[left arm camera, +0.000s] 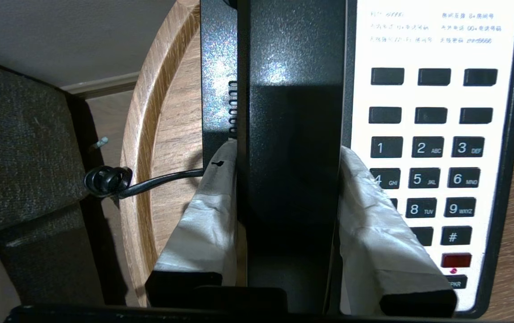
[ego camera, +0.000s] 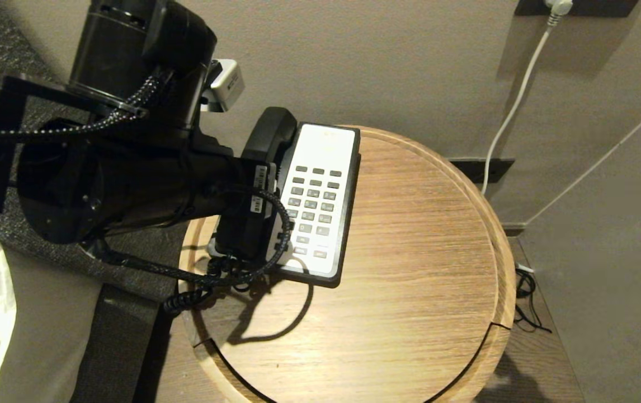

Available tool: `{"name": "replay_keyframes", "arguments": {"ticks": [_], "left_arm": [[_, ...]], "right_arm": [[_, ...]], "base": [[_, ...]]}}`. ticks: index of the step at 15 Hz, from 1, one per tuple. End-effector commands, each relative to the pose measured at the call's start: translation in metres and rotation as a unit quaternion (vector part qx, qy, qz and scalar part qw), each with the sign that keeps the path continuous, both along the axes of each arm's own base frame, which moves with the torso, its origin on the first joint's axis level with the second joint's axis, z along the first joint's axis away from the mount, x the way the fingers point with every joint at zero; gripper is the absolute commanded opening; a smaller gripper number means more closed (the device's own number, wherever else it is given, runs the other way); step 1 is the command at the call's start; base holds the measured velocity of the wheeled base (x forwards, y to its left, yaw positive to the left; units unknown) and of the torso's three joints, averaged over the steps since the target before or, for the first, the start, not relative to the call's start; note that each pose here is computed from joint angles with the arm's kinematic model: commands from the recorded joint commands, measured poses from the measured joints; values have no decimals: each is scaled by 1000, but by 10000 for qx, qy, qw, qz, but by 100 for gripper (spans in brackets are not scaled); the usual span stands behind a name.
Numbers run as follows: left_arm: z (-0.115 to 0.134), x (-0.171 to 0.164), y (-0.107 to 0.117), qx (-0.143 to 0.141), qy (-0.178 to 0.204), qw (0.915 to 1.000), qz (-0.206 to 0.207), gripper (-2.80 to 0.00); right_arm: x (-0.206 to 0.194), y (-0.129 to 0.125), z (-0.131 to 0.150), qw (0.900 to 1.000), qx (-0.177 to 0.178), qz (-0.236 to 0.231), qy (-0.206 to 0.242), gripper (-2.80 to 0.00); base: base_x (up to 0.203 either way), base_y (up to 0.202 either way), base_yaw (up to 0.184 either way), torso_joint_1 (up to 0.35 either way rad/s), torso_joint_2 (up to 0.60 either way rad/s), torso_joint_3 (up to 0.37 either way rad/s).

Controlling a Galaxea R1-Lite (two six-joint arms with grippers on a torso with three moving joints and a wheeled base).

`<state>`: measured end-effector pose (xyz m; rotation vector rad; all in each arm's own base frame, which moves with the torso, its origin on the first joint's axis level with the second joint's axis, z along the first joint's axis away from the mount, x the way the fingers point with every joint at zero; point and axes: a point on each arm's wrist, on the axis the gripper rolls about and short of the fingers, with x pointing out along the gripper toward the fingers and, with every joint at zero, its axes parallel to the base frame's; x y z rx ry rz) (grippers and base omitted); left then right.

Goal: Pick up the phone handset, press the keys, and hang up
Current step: Put the handset back

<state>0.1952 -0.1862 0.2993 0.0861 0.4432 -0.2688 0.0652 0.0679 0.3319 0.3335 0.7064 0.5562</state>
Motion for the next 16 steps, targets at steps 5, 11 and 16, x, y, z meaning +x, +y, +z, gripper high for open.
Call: {"name": "replay_keyframes", "arguments": {"ticks": [5, 11, 16], "left_arm": [[-9, 1, -1, 129, 122, 9998, 22, -280], [-8, 0, 0, 139, 91, 9999, -1, -280], [-10, 0, 0, 149, 91, 9998, -1, 0]], "right_arm": [[0, 0, -1, 10000, -17, -10, 30, -280], [0, 0, -1, 10000, -26, -6, 38, -280], [-1, -1, -2, 10000, -43, -6, 54, -280]], "base": [[0, 0, 0, 0, 0, 0], [0, 0, 0, 0, 0, 0], [0, 0, 0, 0, 0, 0]]}}
